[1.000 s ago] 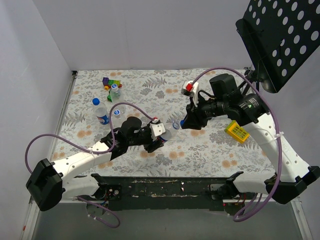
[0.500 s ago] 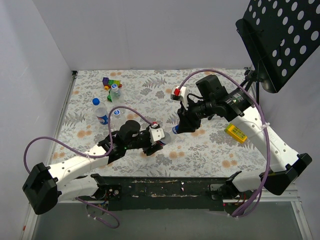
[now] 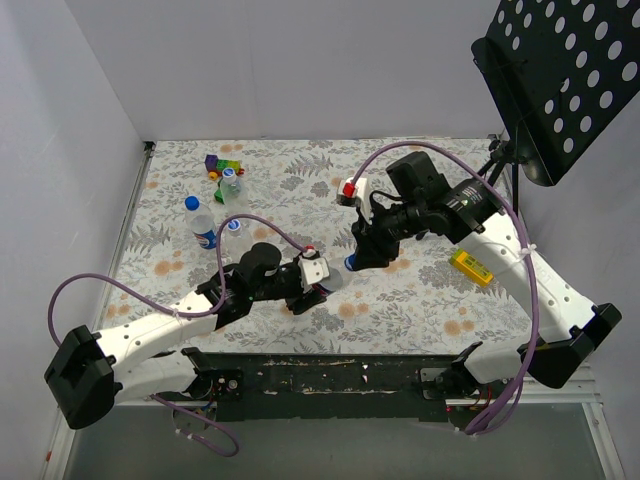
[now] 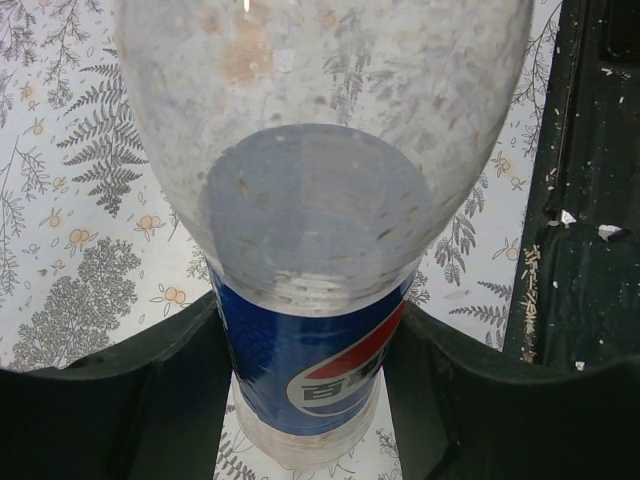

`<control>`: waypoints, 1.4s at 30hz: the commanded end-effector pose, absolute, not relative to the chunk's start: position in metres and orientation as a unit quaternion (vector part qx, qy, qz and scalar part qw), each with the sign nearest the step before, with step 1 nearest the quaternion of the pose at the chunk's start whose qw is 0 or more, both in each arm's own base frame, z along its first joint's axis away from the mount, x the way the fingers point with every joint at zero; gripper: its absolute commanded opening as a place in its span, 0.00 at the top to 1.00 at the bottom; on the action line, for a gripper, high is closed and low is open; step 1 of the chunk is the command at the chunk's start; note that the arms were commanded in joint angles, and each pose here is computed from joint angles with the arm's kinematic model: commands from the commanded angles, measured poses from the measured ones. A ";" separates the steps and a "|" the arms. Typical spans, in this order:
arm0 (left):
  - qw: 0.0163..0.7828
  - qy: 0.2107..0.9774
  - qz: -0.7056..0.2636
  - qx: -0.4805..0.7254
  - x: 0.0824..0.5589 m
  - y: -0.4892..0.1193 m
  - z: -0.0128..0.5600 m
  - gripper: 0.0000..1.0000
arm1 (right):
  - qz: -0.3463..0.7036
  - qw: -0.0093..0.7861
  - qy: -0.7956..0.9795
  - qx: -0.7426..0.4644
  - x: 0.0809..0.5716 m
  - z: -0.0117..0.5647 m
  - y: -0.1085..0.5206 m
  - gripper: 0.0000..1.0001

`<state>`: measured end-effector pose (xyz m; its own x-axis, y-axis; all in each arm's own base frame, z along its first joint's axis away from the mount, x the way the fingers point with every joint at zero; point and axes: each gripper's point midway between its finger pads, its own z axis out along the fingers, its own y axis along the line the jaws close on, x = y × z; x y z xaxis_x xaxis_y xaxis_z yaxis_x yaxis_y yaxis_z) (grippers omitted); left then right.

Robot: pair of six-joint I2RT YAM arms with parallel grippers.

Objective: Screw on the bottle caps
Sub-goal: Screw the bottle cap onto the plastic bottle.

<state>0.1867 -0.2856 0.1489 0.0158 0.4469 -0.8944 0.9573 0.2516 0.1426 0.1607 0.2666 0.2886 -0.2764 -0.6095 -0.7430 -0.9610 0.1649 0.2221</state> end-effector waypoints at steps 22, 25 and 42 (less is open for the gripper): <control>0.462 0.593 -0.358 0.554 0.164 -0.308 0.173 0.48 | 0.358 0.197 0.680 -0.609 0.127 0.269 0.270 0.92; 0.460 0.590 -0.359 0.557 0.163 -0.309 0.174 0.48 | 0.364 0.198 0.673 -0.612 0.126 0.271 0.272 0.92; 0.433 0.611 -0.366 0.553 0.159 -0.309 0.168 0.61 | 0.377 0.186 0.647 -0.636 0.110 0.273 0.270 0.92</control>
